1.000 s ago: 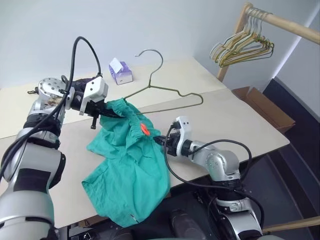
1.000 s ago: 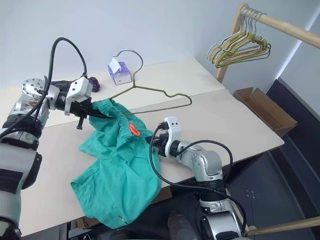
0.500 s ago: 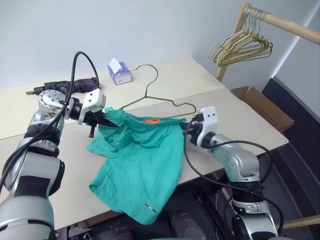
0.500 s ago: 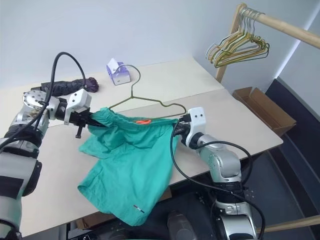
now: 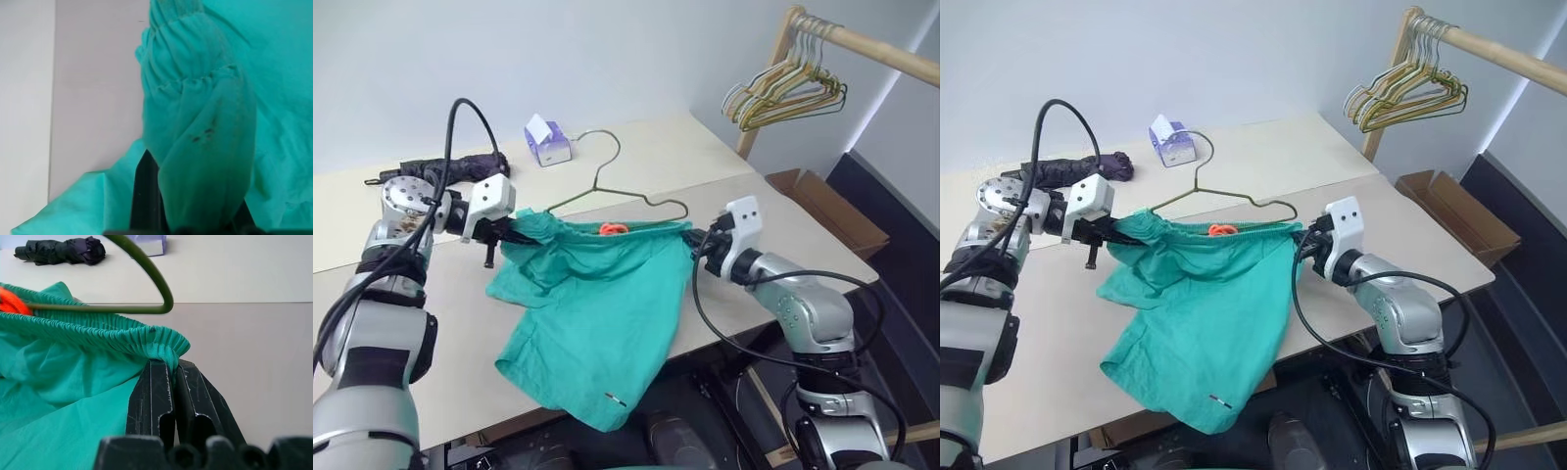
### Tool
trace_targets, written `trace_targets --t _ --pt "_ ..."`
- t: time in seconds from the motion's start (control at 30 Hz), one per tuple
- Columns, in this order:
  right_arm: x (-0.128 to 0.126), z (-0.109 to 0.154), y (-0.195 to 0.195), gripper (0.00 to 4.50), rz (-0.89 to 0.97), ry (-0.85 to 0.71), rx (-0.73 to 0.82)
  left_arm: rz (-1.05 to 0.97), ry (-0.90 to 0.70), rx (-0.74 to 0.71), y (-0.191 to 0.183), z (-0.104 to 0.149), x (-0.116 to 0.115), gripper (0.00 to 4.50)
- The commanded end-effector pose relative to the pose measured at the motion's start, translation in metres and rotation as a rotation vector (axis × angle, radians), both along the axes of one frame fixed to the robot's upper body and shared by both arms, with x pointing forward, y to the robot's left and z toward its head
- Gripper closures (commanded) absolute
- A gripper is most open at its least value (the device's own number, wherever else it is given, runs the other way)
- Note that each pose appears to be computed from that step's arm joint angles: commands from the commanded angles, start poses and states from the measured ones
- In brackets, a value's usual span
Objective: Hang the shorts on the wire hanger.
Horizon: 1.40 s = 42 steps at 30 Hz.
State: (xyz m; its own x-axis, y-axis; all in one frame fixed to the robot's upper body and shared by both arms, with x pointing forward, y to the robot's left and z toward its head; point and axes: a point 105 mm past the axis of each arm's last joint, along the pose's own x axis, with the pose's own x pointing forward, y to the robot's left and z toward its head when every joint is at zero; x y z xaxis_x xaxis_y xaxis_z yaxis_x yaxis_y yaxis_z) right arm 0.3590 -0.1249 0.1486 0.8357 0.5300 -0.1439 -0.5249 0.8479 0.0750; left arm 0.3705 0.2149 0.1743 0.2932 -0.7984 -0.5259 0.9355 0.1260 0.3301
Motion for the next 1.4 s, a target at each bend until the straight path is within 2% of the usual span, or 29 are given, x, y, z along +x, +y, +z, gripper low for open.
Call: trace_targets --t 0.03,0.4,0.5,0.6,0.73,0.87,1.0,1.27,1.33,1.4 --pt "0.007 0.020 -0.070 4.48 -0.255 -0.077 -0.034 0.098 0.043 0.076 0.048 0.002 -0.017 4.50" --pt "0.014 0.024 -0.097 4.48 -0.371 -0.125 -0.087 0.117 0.064 0.117 0.059 0.004 -0.024 4.50" --pt "0.015 0.028 -0.106 4.48 -0.388 -0.165 -0.122 0.108 0.069 0.191 0.066 -0.001 -0.028 4.50" --pt "0.012 0.037 -0.099 4.48 -0.331 -0.211 -0.142 0.099 0.068 0.195 0.063 -0.005 -0.026 4.50" --pt "-0.001 0.053 -0.066 4.48 -0.151 -0.290 -0.147 0.077 0.044 0.146 0.048 -0.008 -0.018 4.50" --pt "-0.018 0.058 -0.032 4.48 0.045 -0.349 -0.198 0.071 0.011 0.082 0.028 -0.006 -0.006 4.50" --pt "-0.029 0.060 -0.015 3.27 0.165 -0.362 -0.225 0.057 -0.026 0.021 0.008 -0.005 0.004 4.50" --pt "-0.027 0.071 -0.031 0.69 0.197 -0.368 -0.268 0.032 -0.090 -0.019 -0.014 0.003 0.015 4.50" --pt "-0.021 0.083 -0.038 0.02 0.195 -0.366 -0.276 0.030 -0.116 -0.030 -0.019 0.007 0.018 4.50" --pt "-0.016 0.098 -0.043 0.02 0.228 -0.349 -0.301 0.014 -0.135 -0.037 -0.024 0.013 0.020 4.50"
